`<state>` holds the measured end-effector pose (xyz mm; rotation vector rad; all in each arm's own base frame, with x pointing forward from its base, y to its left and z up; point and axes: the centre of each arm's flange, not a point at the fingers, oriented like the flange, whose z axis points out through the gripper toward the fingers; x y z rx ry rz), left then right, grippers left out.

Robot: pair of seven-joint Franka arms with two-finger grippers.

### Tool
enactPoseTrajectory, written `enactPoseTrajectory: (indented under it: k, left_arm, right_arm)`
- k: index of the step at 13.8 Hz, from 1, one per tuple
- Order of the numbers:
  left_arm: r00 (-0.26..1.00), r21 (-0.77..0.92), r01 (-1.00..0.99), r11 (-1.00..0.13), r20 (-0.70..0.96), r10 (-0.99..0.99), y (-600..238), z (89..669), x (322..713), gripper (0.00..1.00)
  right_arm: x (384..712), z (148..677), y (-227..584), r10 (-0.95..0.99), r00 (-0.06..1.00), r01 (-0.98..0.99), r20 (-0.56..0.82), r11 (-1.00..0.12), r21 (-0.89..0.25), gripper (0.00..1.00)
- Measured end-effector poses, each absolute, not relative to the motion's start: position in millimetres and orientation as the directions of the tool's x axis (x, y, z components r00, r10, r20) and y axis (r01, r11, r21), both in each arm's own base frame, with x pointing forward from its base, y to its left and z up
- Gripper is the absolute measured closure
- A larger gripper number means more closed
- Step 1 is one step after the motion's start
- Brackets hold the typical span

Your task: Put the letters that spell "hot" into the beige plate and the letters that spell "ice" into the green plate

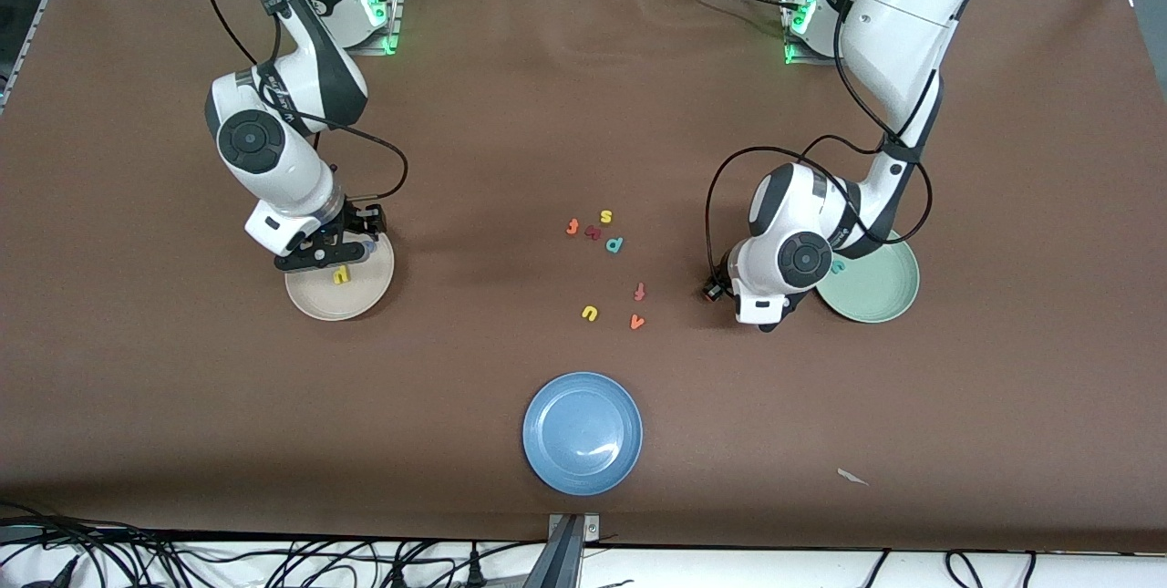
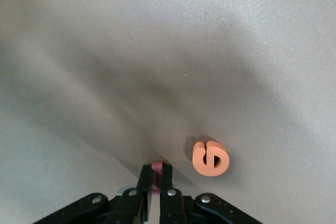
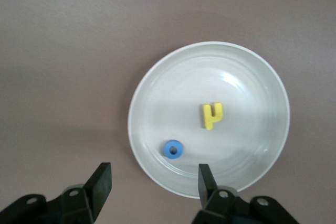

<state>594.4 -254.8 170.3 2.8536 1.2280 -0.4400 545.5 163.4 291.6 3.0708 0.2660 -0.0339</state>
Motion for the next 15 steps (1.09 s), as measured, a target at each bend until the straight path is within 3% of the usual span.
enactPoseTrajectory:
  k: [4, 8, 11, 15]
  left_arm:
    - [0.650, -0.065, 0.732, -0.679, -0.235, 0.723, -246, 188, 614, 0.90]
    - [0.685, -0.008, 0.709, -0.705, -0.229, 0.691, -205, 264, 641, 0.90]
    - [0.752, -0.008, 0.622, -0.783, -0.270, 0.601, -137, 307, 645, 0.90]
    - [0.835, -0.100, 0.444, -0.890, -0.314, 0.452, -17, 299, 637, 0.90]
  right_arm:
    - [532, 289, 225, 0.063, 0.998, 0.064, 0.023, -0.997, -0.037, 0.20]
    - [500, 282, 328, -0.010, 1.000, -0.008, 0.020, -0.997, -0.082, 0.18]
    - [483, 267, 380, -0.041, 0.999, -0.039, 0.032, -0.997, -0.063, 0.18]
    - [466, 222, 425, -0.089, 0.992, -0.090, 0.084, -0.996, 0.004, 0.18]
